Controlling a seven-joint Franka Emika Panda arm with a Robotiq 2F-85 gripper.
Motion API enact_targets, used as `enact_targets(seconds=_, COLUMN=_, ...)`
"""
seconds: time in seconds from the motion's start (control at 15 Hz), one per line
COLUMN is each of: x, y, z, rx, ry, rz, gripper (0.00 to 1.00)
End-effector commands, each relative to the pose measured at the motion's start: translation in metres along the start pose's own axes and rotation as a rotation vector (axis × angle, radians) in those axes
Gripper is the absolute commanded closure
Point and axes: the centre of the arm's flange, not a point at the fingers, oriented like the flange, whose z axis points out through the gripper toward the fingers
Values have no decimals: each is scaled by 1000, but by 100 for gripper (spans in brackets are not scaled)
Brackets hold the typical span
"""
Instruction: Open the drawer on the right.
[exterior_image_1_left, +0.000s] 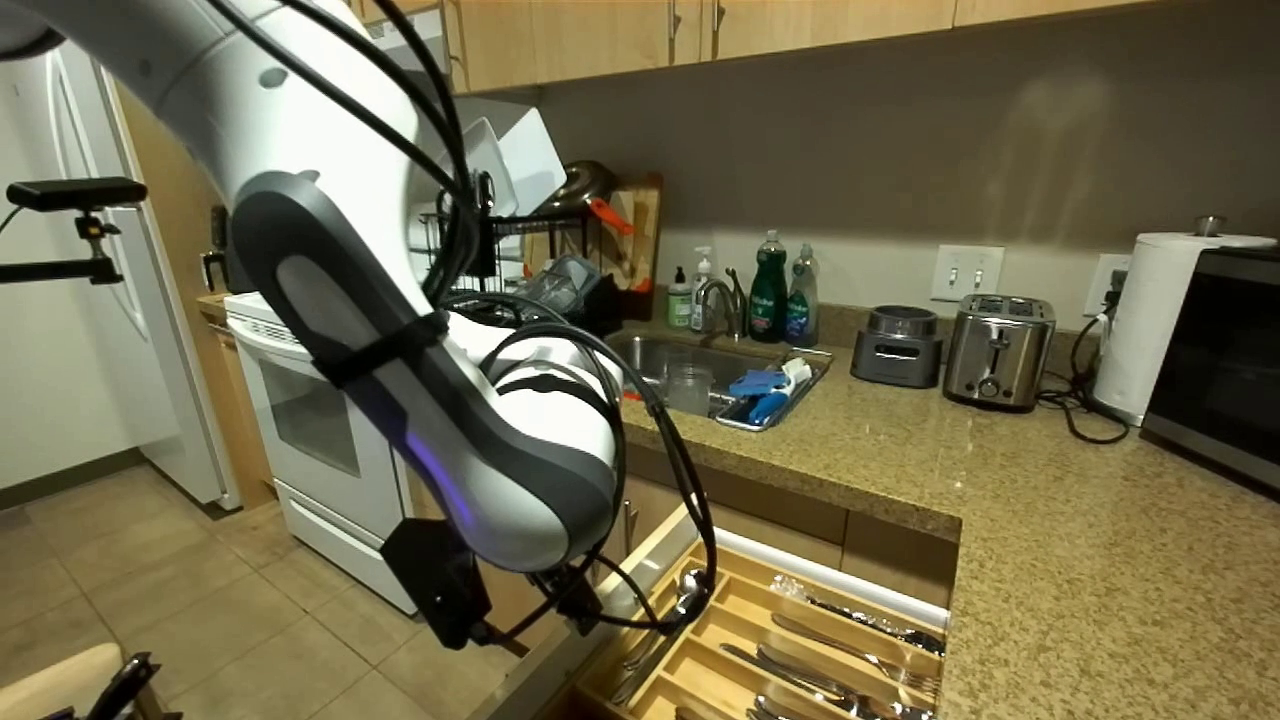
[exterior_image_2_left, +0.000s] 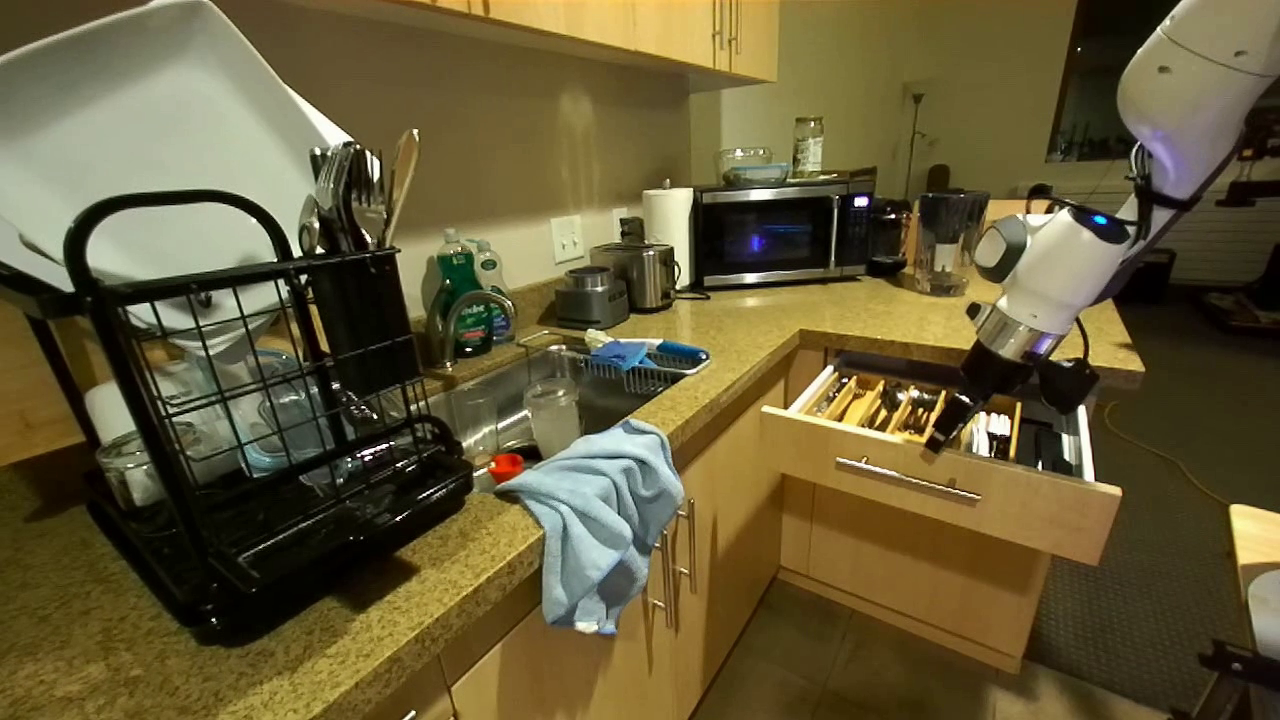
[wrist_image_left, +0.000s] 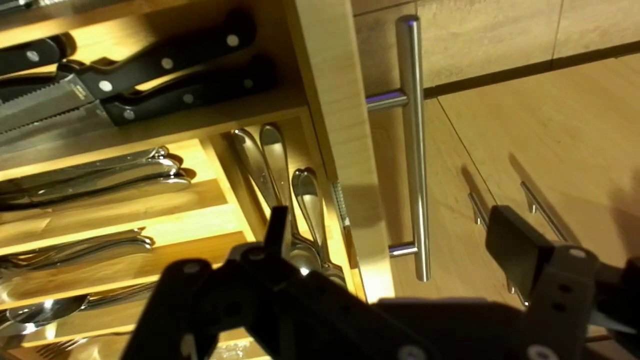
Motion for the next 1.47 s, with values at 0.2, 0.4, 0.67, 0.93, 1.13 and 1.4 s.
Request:
enact_targets(seconds=0.2, x=28, y=28, z=-12, rx=2, ry=-42, rz=-42, gripper=0)
enact_targets(seconds=0.4, x=24, y=29, z=-8, rx=18, ry=-54, rz=-44, gripper=0)
enact_targets(seconds=0.67, x=21, y=18, z=-6, rx=54, ry=-63, rz=-56, gripper=0)
enact_targets(seconds=0.93, x=21, y=3, z=-7, rx=90, ry=-64, rz=-74, gripper=0)
enact_targets(seconds=1.13, x=20, y=0, z=-8, rx=107, ry=-64, rz=-83, gripper=0)
enact_targets(seconds=1.4, x=18, y=-6, z=-10, rx=128, ry=-63, rz=-94, gripper=0)
